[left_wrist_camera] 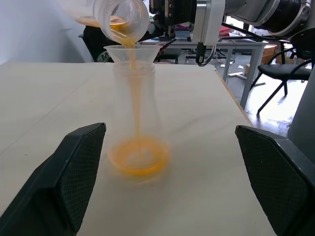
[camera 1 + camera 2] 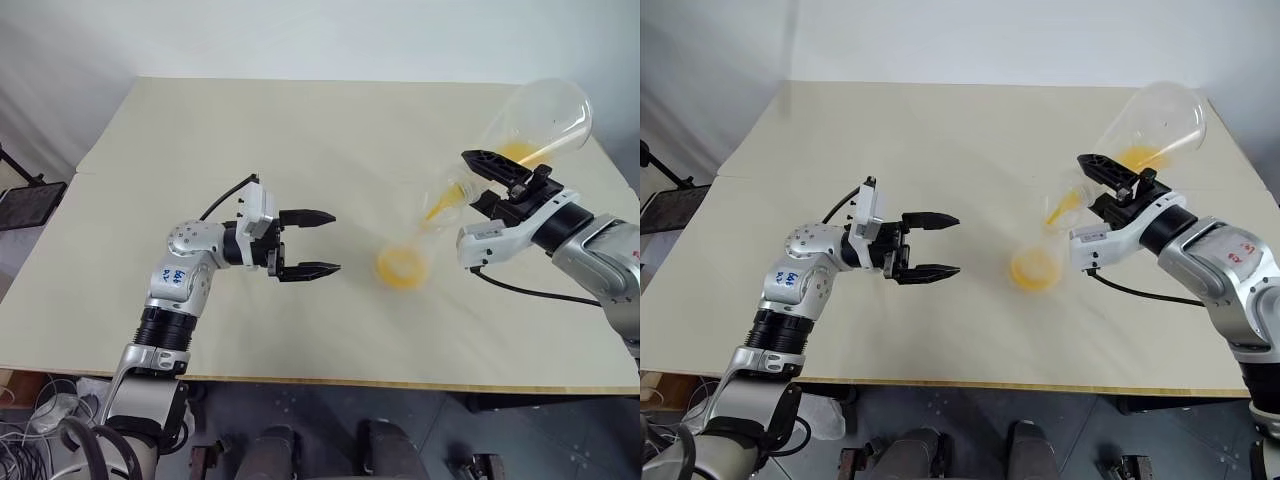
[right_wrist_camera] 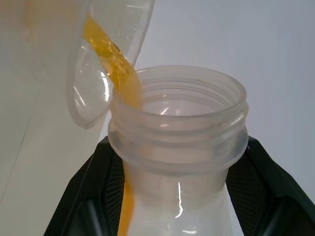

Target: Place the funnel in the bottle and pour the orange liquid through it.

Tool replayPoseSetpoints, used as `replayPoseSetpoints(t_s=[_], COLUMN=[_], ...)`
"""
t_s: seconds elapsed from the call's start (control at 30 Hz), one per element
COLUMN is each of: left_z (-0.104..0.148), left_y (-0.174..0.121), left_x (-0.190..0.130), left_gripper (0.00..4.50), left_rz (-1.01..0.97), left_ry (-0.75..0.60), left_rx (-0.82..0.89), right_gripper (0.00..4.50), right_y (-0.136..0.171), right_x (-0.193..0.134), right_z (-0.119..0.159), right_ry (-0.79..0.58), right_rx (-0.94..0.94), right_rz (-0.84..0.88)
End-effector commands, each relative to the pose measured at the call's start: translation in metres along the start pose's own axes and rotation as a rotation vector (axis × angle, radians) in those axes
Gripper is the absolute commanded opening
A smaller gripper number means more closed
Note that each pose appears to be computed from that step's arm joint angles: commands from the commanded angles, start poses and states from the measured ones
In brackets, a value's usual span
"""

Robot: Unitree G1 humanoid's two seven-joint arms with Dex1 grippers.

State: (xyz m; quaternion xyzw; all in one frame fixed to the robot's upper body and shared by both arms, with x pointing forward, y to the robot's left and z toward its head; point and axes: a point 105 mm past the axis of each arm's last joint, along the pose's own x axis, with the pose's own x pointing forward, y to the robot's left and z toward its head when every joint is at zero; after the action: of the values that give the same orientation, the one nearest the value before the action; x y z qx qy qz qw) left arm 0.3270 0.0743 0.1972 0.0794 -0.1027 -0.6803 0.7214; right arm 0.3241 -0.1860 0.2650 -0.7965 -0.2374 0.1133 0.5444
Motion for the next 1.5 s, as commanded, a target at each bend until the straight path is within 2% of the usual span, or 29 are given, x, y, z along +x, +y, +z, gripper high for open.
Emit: replayPoseSetpoints(t_s=[0.03,1.5], left_z=[0.0085,0.0092], left_y=[-0.0013,0.0008], left_x=[0.0011,0.0039], left_gripper=[4.5,4.5], left_rz=[-0.006,0.001], left_ry=[-0.014,-0.026], left_rx=[0.047,0.053], right_gripper=[2.43,2.43], right_y=[-0.0207,-0.0133], right_x=[-0.0031,-0.0014], right_z=[-0.0064,-0.0029], right_ry=[0.014,-0.036], right_rx=[-0.055,-0.182], right_rz=[-0.058,-0.027])
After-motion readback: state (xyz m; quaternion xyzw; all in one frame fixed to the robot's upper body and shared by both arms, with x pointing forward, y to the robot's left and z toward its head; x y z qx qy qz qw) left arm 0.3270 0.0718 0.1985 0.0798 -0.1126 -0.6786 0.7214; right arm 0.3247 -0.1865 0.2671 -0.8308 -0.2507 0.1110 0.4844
